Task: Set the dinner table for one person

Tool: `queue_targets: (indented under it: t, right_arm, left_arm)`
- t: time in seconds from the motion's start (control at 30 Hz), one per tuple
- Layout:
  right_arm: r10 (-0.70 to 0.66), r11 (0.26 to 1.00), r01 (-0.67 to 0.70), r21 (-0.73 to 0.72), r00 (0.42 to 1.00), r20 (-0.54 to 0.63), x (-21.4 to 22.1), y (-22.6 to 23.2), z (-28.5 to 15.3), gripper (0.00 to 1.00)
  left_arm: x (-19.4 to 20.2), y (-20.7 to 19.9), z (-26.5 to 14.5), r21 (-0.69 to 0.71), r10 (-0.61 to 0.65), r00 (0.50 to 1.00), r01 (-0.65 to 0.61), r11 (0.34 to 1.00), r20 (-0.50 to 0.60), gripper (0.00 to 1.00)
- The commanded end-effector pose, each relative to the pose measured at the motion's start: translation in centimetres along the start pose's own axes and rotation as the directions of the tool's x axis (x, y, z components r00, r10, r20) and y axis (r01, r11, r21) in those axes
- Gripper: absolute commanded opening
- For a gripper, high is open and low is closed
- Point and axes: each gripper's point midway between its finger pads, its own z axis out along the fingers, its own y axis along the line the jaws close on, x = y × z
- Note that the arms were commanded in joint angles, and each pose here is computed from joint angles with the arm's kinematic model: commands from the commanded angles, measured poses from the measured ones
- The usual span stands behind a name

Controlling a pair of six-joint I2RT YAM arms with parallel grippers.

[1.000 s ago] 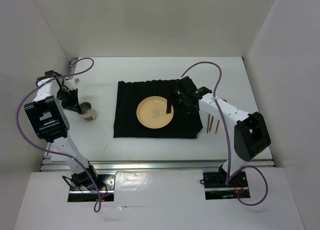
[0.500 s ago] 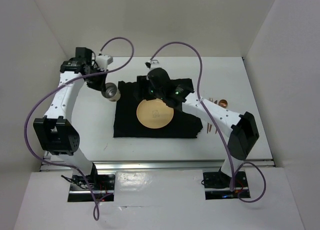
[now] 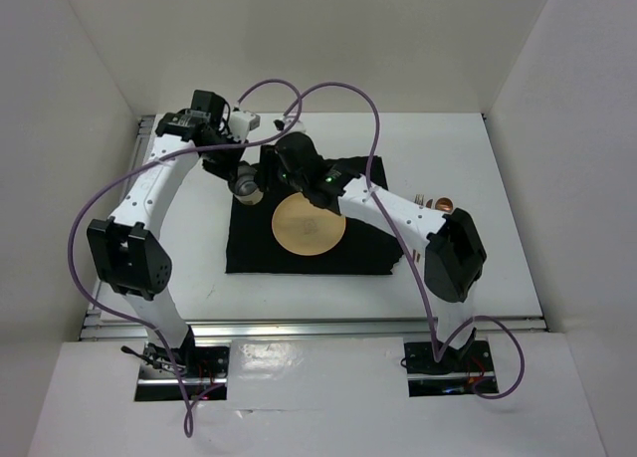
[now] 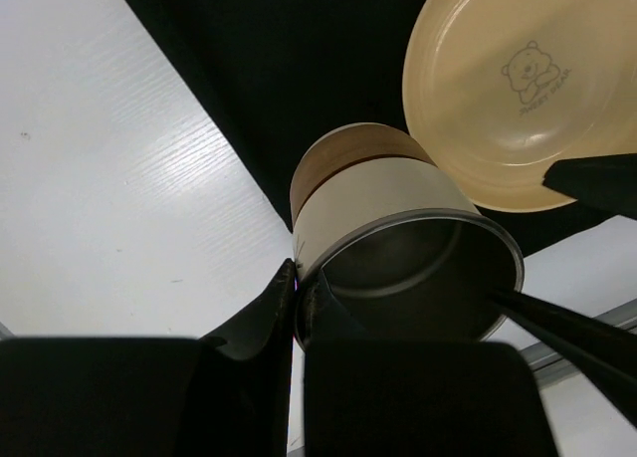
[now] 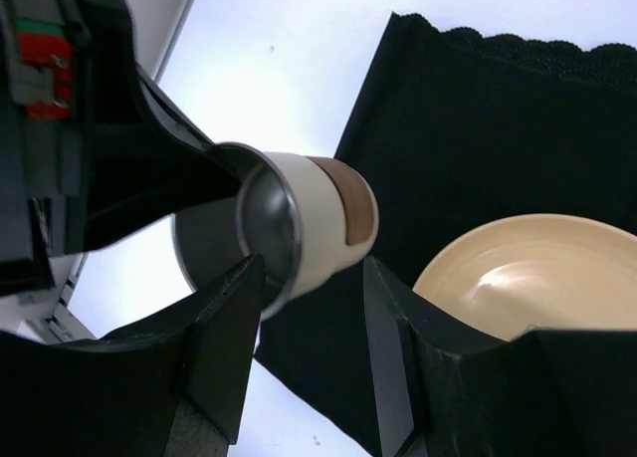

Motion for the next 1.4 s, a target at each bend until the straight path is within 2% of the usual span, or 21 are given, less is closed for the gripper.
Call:
queue_targets:
  t: [0.0, 0.2, 0.4, 0.43, 0.53, 0.57, 0.6, 0.7, 0.73, 0.83, 0.97, 1.1, 1.2, 1.37]
  right_arm:
    - [0.025, 0.999, -0.022, -0.048, 0.998, 0.064, -1.4, 1.2, 0.1, 0.52]
    - [0.024, 0.998, -0.021, -0.052, 0.998, 0.053, -1.0, 1.3, 0.6, 0.48]
    - [0.023, 0.996, -0.021, 0.085, 0.999, -0.026, 1.9, -1.8, 1.4, 0.41]
    - [0.023, 0.996, -0.021, 0.085, 0.999, -0.026, 1.9, -1.8, 1.4, 0.38]
    - [0.021, 0.996, -0.018, 0.091, 0.999, -0.036, 2.2, -2.0, 1.4, 0.17]
    - [0.019, 0.994, -0.015, 0.107, 0.999, -0.038, 2.3, -2.3, 1.3, 0.00]
    - [0.017, 0.992, -0.012, 0.125, 0.999, -0.041, 2.4, -2.7, 1.5, 0.00]
    - [0.000, 0.986, 0.003, 0.168, 1.000, -0.018, 1.3, -3.2, 1.2, 0.00]
    - [-0.015, 0.978, 0.019, 0.206, 1.000, -0.019, 1.1, -3.8, 0.9, 0.00]
    - [-0.017, 0.962, 0.031, 0.270, 0.998, -0.054, -0.3, -7.3, 0.6, 0.00]
    - [-0.005, 0.944, 0.024, 0.328, 0.998, -0.059, -2.9, -12.8, -0.8, 0.00]
    - [0.016, 0.881, 0.025, 0.472, 0.996, -0.083, -4.7, -20.4, -2.5, 0.00]
    - [0.022, 0.829, 0.054, 0.557, 0.992, -0.128, -4.5, -25.2, -3.2, 0.00]
    - [0.085, 0.781, 0.029, 0.624, 0.985, -0.153, -3.9, -30.4, -3.6, 0.00]
  left_arm:
    - [-1.2, -0.5, -0.7, -0.012, -0.003, 1.000, 0.003, 1.000, 0.028, 0.00]
    - [-0.7, -1.6, 0.3, 0.017, 0.012, 1.000, -0.012, 1.000, 0.000, 0.00]
    - [-1.4, -2.4, -0.7, 0.032, 0.015, 0.999, -0.016, 0.999, 0.035, 0.00]
    - [-1.0, -2.4, -0.4, 0.035, 0.013, 1.000, -0.014, 0.999, 0.022, 0.00]
    - [-0.3, -3.1, -0.6, 0.065, 0.011, 1.000, -0.012, 0.998, 0.017, 0.00]
    - [-0.3, -3.3, -0.6, 0.077, 0.012, 1.000, -0.014, 0.997, 0.024, 0.00]
    - [-0.3, -3.3, -0.6, 0.077, 0.012, 1.000, -0.014, 0.997, 0.024, 0.00]
    - [-0.3, -3.8, -1.2, 0.096, 0.022, 0.999, -0.027, 0.995, 0.043, 0.17]
    - [-0.4, -4.0, -1.6, 0.104, 0.024, 0.998, -0.029, 0.994, 0.055, 0.36]
    - [-1.0, -3.6, -2.6, 0.073, 0.029, 0.996, -0.035, 0.997, 0.082, 0.42]
    - [-1.3, -1.3, -4.1, -0.020, -0.009, 0.993, 0.011, 1.000, 0.114, 0.72]
    - [-0.3, 2.3, -5.2, -0.068, -0.094, 0.985, 0.105, 0.992, 0.143, 0.73]
    - [1.7, 4.4, -4.7, -0.066, -0.171, 0.979, 0.179, 0.982, 0.114, 0.73]
    - [3.8, 5.9, -4.4, -0.046, -0.245, 0.965, 0.250, 0.967, 0.094, 0.73]
